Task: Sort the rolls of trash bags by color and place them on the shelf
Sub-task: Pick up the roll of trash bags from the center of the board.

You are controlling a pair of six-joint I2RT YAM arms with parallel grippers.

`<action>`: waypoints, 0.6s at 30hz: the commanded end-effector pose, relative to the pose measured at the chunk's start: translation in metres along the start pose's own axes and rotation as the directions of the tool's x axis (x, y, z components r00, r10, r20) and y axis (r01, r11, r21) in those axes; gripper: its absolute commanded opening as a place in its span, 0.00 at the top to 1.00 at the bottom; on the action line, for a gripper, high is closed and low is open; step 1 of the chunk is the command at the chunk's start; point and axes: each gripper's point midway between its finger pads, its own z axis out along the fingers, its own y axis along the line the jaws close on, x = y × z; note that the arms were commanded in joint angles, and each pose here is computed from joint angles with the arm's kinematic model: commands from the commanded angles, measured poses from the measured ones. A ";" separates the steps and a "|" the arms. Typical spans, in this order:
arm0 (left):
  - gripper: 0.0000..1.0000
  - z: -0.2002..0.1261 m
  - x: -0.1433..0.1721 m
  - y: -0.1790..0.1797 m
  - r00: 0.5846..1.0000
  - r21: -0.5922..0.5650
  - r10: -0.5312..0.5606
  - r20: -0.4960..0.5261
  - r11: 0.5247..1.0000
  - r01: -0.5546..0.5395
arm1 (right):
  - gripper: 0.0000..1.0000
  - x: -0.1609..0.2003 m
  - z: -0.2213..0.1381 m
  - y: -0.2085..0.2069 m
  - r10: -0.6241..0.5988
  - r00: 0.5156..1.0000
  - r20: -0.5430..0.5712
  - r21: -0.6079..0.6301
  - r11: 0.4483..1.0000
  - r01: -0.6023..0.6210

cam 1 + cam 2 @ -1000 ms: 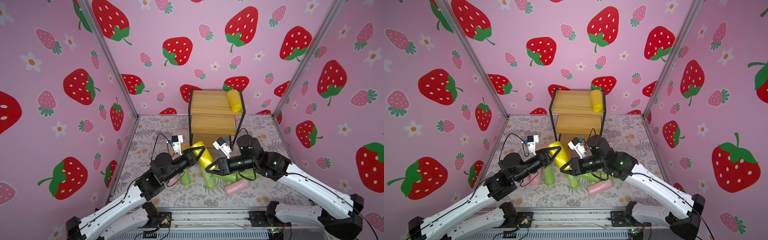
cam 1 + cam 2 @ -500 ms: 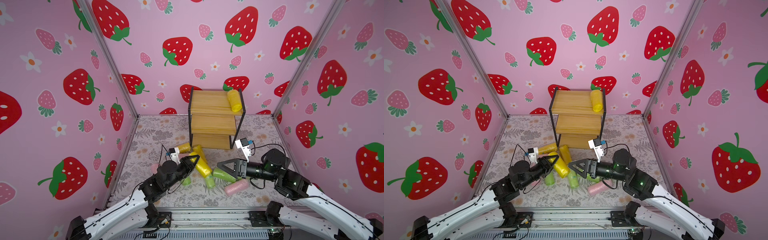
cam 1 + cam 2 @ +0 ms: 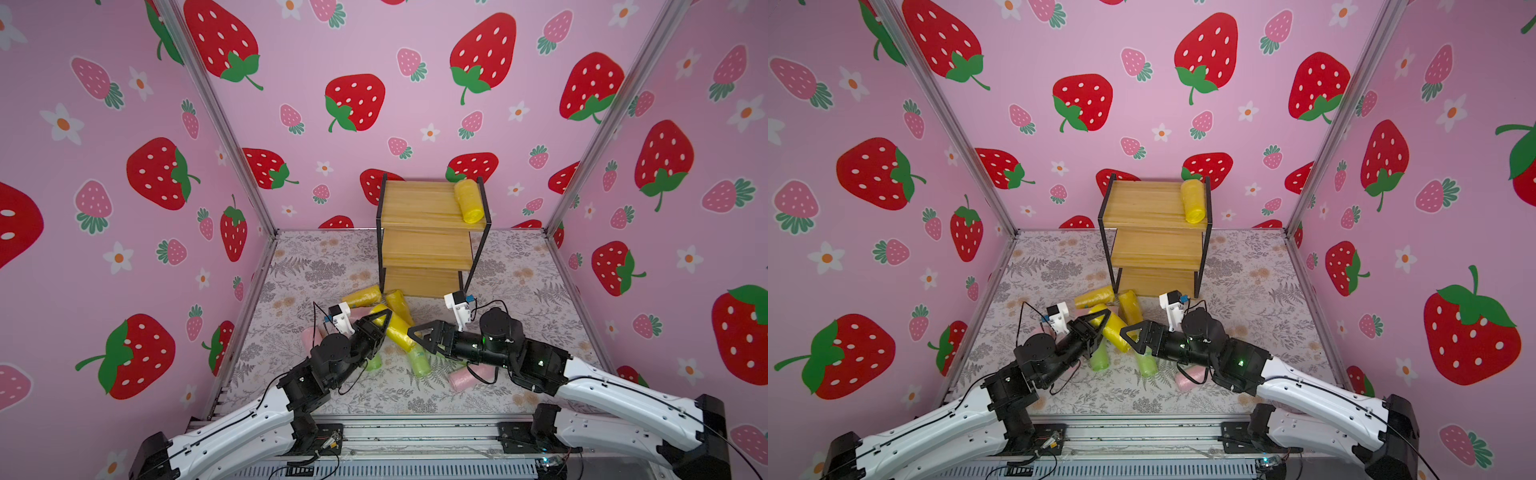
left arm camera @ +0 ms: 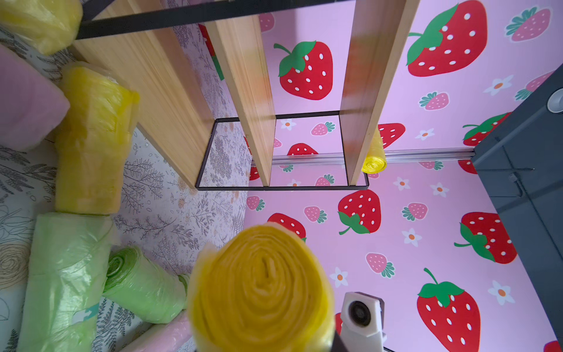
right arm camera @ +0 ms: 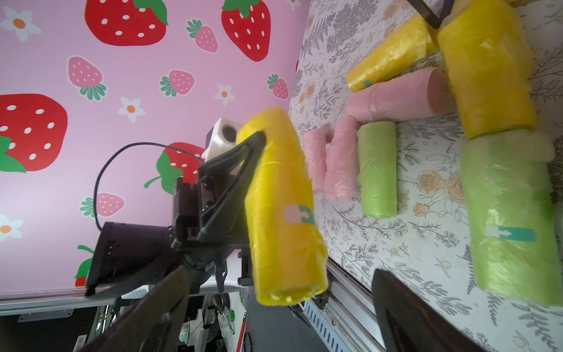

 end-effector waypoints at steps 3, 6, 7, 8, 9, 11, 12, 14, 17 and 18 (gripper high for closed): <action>1.00 -0.006 -0.007 -0.029 0.999 0.100 -0.037 0.037 0.994 0.033 | 0.01 -0.010 0.012 0.025 0.008 0.999 0.040 -0.053 0.999 -0.006; 1.00 -0.005 -0.006 -0.031 0.999 0.102 -0.035 0.034 0.994 0.031 | 0.00 -0.008 0.022 0.026 0.018 0.999 0.037 -0.059 0.998 -0.015; 1.00 -0.005 -0.005 -0.032 0.999 0.104 -0.032 0.033 0.994 0.029 | 0.00 -0.008 0.024 0.025 0.015 0.999 0.040 -0.056 0.998 -0.012; 1.00 -0.005 -0.005 -0.033 0.999 0.105 -0.032 0.033 0.994 0.029 | 0.02 -0.008 0.025 0.026 0.011 0.999 0.042 -0.052 0.999 -0.008; 1.00 -0.005 -0.005 -0.033 0.999 0.105 -0.030 0.033 0.994 0.027 | 0.04 -0.008 0.025 0.025 0.008 0.999 0.047 -0.048 0.999 -0.006; 1.00 -0.005 -0.004 -0.033 0.999 0.104 -0.030 0.033 0.994 0.026 | 0.11 -0.009 0.025 0.026 0.005 0.999 0.053 -0.047 0.999 -0.002; 1.00 -0.005 -0.005 -0.034 0.999 0.104 -0.030 0.034 0.994 0.026 | 0.16 -0.010 0.025 0.025 0.006 0.998 0.056 -0.045 0.999 -0.003; 1.00 -0.006 -0.006 -0.033 0.999 0.099 -0.029 0.045 0.995 0.024 | 0.22 -0.010 0.026 0.025 0.008 0.999 0.054 -0.043 0.999 -0.006; 1.00 -0.008 -0.008 -0.033 0.998 0.096 -0.030 0.061 0.995 0.024 | 0.30 -0.008 0.029 0.023 0.017 0.999 0.050 -0.035 0.999 -0.015; 1.00 -0.008 -0.009 -0.034 0.997 0.097 -0.030 0.067 0.995 0.024 | 0.30 -0.008 0.028 0.022 0.022 0.998 0.057 -0.030 0.999 -0.020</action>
